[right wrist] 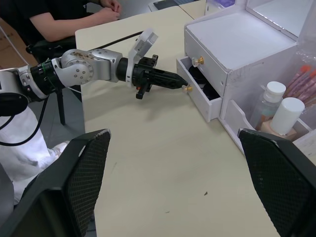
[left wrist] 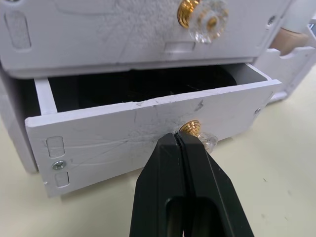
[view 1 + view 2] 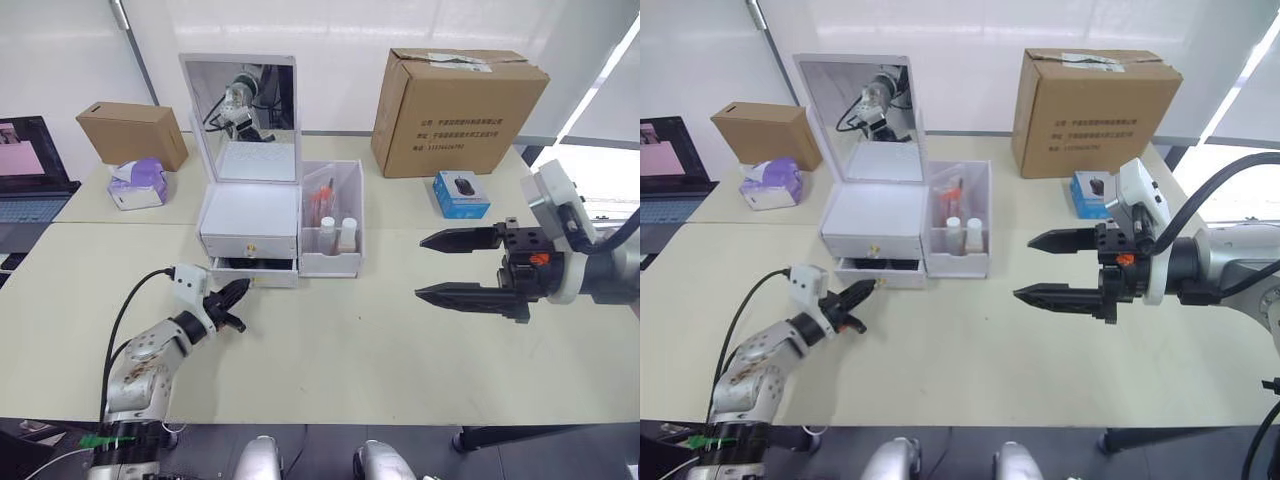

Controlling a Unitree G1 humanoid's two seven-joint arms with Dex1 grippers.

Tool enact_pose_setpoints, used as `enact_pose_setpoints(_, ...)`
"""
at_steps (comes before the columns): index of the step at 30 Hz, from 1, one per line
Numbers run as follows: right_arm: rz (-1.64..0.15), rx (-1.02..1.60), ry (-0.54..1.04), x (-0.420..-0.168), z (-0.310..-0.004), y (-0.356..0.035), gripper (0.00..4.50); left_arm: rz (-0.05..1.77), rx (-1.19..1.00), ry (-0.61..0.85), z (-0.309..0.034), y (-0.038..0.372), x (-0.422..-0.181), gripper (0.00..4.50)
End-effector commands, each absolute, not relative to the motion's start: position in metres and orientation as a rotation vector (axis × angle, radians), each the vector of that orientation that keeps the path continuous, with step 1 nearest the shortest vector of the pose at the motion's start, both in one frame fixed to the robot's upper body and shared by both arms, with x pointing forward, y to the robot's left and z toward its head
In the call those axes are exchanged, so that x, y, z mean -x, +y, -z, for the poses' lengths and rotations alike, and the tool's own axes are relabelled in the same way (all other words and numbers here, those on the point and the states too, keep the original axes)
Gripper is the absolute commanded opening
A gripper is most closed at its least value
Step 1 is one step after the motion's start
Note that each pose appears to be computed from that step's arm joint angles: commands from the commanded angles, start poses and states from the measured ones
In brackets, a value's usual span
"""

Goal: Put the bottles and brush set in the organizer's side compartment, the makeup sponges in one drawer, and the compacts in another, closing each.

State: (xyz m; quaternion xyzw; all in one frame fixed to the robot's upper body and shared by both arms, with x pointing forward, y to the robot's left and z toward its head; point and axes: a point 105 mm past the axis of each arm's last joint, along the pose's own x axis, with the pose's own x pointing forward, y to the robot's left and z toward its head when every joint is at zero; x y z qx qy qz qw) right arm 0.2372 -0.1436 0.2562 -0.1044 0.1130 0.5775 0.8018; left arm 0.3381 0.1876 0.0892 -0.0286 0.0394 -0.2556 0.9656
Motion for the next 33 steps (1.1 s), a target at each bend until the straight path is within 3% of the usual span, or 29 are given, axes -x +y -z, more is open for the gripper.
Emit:
enact_pose_setpoints(1, -1.226, 0.245, 0.204, -0.233, -0.266, -0.145, 4.5, 0.478, 0.026, 0.018, -0.102, 0.189, -0.355, 0.02)
enact_pose_setpoints(9, -1.201, 0.241, 0.207, -0.234, -0.264, -0.149, 4.5, 0.483, 0.014, -0.001, -0.104, 0.178, -0.366, 0.02)
enact_pose_setpoints(17, -1.079, 0.239, 0.18, -0.247, -0.264, -0.158, 4.5, 0.531, -0.022, 0.027, -0.101, 0.184, -0.356, 0.02)
enact_pose_setpoints(20, -1.003, 0.28, 0.162, -0.253, -0.263, -0.164, 4.5, 0.535, -0.05, 0.044, -0.107, 0.2, -0.353, 0.61)
enact_pose_setpoints(25, -0.907, 0.35, 0.096, -0.256, -0.249, -0.171, 4.5, 0.572, -0.125, 0.053, -0.12, 0.23, -0.345, 2.13)
enact_pose_setpoints(31, -0.741, 0.278, -0.02, -0.257, -0.21, -0.183, 4.5, 0.431, -0.338, 0.071, -0.132, 0.285, -0.341, 4.05)
enact_pose_setpoints(33, -0.675, 0.272, -0.076, -0.257, -0.202, -0.193, 4.5, 0.383, -0.416, 0.091, -0.13, 0.297, -0.339, 4.45)
